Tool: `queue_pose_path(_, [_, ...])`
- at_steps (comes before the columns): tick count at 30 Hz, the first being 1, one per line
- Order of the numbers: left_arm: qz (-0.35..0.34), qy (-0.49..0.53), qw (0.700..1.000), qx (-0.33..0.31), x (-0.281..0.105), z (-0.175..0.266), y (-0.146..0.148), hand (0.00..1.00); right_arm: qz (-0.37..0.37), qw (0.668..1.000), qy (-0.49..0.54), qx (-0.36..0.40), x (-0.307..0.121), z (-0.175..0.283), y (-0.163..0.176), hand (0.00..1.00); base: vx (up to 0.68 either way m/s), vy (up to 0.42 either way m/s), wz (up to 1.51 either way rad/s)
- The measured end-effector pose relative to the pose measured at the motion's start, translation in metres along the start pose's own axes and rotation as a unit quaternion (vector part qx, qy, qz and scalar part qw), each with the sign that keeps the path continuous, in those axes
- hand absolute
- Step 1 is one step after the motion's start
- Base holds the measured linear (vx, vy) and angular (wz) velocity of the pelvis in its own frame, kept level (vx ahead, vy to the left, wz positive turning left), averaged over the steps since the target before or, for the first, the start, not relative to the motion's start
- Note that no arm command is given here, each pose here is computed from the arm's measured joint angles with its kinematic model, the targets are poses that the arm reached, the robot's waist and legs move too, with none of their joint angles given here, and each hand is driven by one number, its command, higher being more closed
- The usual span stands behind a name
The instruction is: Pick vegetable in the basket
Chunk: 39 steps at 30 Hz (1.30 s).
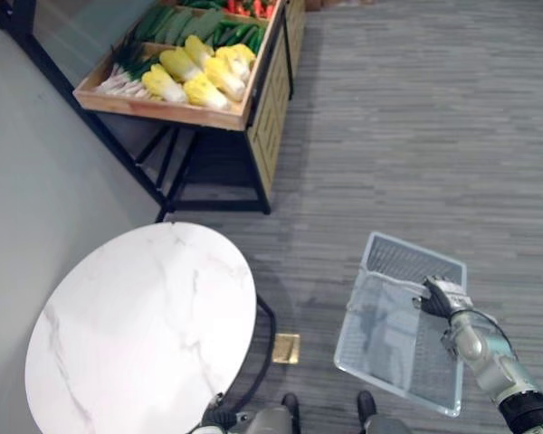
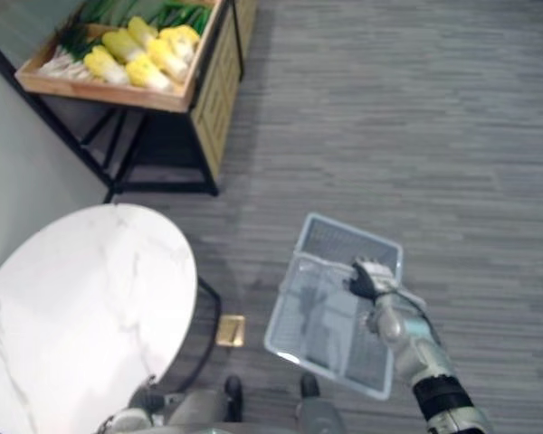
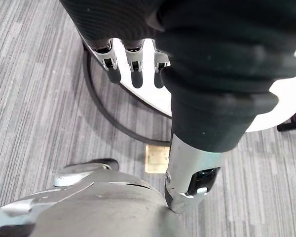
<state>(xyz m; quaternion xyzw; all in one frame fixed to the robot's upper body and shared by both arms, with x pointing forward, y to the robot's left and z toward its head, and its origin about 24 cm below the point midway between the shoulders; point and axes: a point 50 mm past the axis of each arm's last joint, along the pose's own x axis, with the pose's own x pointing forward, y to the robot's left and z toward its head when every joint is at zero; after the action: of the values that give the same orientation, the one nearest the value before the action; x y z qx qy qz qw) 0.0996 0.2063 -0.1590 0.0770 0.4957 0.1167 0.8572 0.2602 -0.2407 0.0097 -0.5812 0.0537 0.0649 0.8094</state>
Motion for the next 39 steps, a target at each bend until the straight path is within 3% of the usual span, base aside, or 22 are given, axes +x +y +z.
queue_pose_path(7, [0.000, -0.002, 1.000, 0.004, 0.000, 0.001, 0.001, 0.00, -0.002, 1.000, -0.003, 0.001, 0.001, 0.003, 0.000, 1.00, 0.03, 0.058, -0.39])
queue_pose_path(14, [0.028, 0.007, 0.999, 0.033, 0.002, -0.003, 0.030, 0.00, 0.011, 0.999, 0.008, 0.042, -0.004, 0.012, 0.020, 1.00, 0.09, -0.015, -0.03])
queue_pose_path(24, [0.050, -0.002, 0.999, 0.021, 0.003, 0.002, 0.042, 0.00, -0.031, 0.997, 0.043, 0.050, 0.004, 0.000, 0.000, 1.00, 0.36, -0.257, 0.53])
queue_pose_path(29, [0.033, 0.026, 0.999, -0.031, -0.002, -0.013, 0.017, 0.00, -0.020, 0.998, 0.042, 0.053, 0.004, 0.004, 0.006, 1.00, 0.43, -0.383, 0.38])
queue_pose_path(39, [0.022, -0.032, 0.999, -0.020, 0.003, 0.017, 0.012, 0.00, -0.033, 0.998, 0.035, 0.030, 0.000, -0.001, -0.006, 1.00, 0.26, -0.133, 0.63])
